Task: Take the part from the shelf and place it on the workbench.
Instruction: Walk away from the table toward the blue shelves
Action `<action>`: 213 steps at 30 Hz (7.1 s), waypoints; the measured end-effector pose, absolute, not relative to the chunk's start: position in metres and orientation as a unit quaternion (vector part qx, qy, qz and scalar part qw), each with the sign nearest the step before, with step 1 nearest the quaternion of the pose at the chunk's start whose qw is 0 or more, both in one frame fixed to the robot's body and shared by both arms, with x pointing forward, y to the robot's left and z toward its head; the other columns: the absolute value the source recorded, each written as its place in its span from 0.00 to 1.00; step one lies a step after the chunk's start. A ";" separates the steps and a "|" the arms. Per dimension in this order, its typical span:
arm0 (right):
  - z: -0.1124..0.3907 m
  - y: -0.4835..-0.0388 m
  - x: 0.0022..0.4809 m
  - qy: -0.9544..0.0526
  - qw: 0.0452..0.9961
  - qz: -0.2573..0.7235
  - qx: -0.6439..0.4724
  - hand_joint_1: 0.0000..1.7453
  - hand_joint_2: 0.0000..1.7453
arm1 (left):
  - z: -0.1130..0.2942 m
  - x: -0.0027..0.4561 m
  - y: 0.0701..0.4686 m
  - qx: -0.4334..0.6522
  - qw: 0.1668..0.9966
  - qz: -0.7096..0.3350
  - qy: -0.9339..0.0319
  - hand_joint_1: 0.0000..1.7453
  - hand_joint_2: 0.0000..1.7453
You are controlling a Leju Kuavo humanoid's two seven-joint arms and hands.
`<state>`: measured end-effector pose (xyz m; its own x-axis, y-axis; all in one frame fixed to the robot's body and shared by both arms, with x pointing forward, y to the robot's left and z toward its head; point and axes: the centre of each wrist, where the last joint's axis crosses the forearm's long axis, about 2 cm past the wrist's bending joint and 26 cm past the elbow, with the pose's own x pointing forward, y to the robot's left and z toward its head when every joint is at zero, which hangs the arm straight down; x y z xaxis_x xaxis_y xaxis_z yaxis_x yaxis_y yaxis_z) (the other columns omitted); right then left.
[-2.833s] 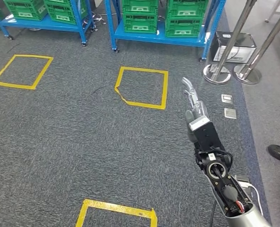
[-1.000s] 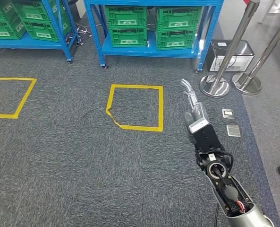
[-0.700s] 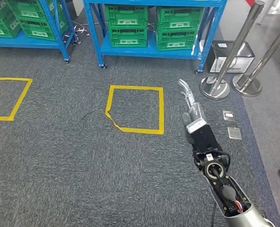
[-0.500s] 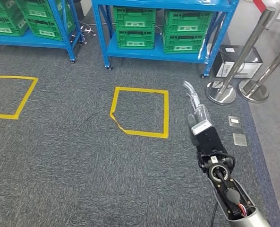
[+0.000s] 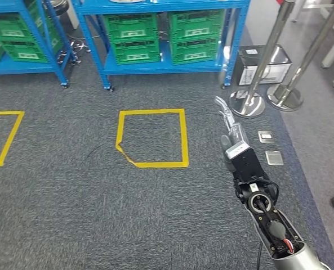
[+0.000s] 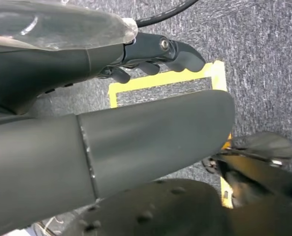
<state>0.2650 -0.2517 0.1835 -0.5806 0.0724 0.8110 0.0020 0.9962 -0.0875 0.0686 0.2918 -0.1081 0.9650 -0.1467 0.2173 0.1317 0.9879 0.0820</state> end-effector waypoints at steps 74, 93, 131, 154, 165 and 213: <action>0.168 -0.263 0.258 -0.873 0.486 0.034 -0.023 0.00 0.00 | -0.108 0.068 0.289 0.032 0.988 -0.078 -0.129 0.00 0.00; 0.175 -0.261 0.265 -0.878 0.477 0.039 -0.016 0.00 0.00 | -0.108 0.067 0.293 0.038 0.992 -0.060 -0.108 0.00 0.00; 0.174 -0.257 0.266 -0.875 0.481 0.051 -0.004 0.00 0.00 | -0.108 0.068 0.292 0.039 0.992 -0.060 -0.106 0.00 0.00; 0.173 -0.256 0.264 -0.870 0.489 0.068 0.002 0.00 0.00 | -0.108 0.068 0.290 0.036 0.992 -0.061 -0.105 0.00 0.00; 0.174 -0.256 0.264 -0.870 0.487 0.076 0.001 0.00 0.00 | -0.108 0.068 0.291 0.037 0.992 -0.060 -0.105 0.00 0.00; 0.174 -0.252 0.267 -0.868 0.489 0.083 0.009 0.00 0.00 | -0.109 0.066 0.288 0.032 0.992 -0.062 -0.104 0.00 0.00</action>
<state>0.2670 -0.2524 0.1742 -0.5209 0.0652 0.8512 -0.0973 0.9861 -0.1350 0.0656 0.2885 -0.1086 0.9706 -0.1290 0.2033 0.1156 0.9904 0.0764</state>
